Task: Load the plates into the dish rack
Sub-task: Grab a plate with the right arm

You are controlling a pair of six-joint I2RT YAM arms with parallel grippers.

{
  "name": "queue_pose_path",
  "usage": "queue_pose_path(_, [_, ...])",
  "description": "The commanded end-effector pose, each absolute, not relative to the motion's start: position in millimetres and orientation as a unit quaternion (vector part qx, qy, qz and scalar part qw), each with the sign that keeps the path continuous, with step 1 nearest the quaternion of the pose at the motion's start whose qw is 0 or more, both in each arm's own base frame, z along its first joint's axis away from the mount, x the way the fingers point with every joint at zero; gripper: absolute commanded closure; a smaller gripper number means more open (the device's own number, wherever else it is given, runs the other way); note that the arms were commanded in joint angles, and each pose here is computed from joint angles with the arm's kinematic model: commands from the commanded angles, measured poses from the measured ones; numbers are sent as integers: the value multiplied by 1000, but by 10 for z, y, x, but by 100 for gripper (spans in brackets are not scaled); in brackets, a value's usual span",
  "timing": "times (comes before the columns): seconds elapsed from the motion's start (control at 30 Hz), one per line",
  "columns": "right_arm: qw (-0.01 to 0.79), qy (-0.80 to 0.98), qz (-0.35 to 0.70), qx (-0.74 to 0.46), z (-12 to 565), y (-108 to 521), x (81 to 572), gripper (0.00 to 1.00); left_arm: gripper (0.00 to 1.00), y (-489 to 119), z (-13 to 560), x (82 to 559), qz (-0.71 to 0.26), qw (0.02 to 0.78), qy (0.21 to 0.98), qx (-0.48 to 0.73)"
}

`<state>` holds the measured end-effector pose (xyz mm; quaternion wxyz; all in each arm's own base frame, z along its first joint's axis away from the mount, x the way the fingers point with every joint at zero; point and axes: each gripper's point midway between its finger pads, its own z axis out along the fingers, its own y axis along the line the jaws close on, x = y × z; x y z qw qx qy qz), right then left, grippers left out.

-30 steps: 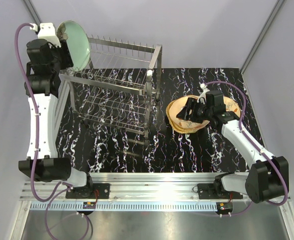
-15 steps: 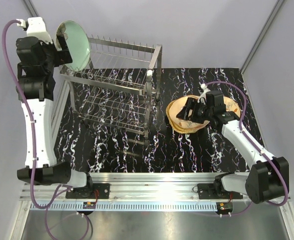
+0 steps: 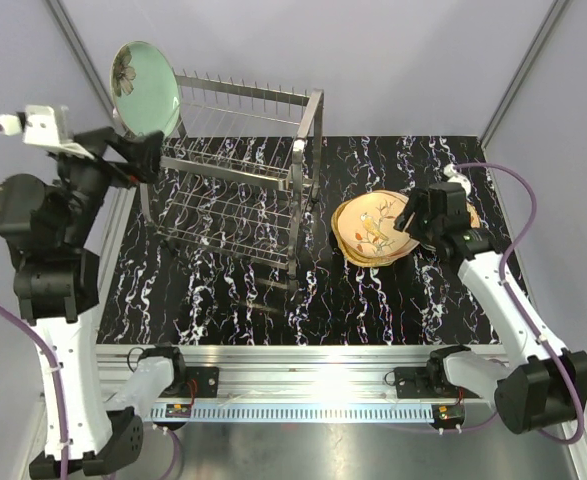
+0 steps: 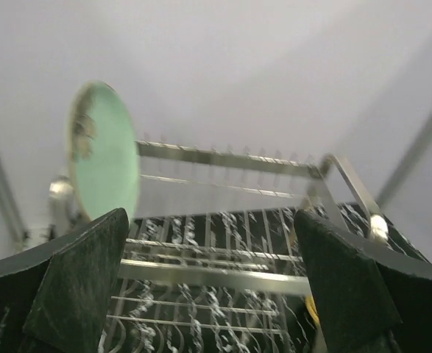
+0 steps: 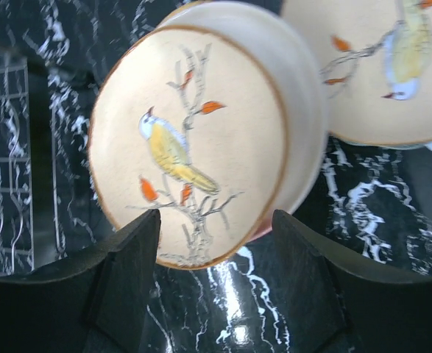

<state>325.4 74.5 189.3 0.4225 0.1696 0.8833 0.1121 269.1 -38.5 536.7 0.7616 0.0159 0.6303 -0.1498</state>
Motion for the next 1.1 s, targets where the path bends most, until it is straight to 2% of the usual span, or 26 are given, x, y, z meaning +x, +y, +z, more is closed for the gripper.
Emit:
queue_pose_path(0.0, [446, 862, 52, 235, 1947, 344, 3172, 31, 1, -728, 4894, 2808, -229, 715, 658, 58])
queue_pose_path(0.13, [435, 863, 53, 251, 1857, 244, 3133, 31, 1, -849, 4367, 2802, -221, 680, 695, 81])
queue_pose_path(0.27, [422, 862, 115, 254, 1709, 415, 3173, 32, 1, -962, 4285, 2638, -220, 689, 683, 100])
queue_pose_path(0.33, [417, 862, 130, 257, 1608, 461, 3209, 35, 1, -1008, 4177, 2644, -222, 676, 695, 102])
queue_pose_path(0.53, [403, 867, 129, 264, 1453, 473, 3355, 39, 1, -1098, 3944, 2652, -231, 655, 711, 109])
queue_pose_path(1.07, [389, 872, 125, 269, 1186, 467, 3551, 46, 1, -1136, 3804, 2658, -232, 645, 720, 114])
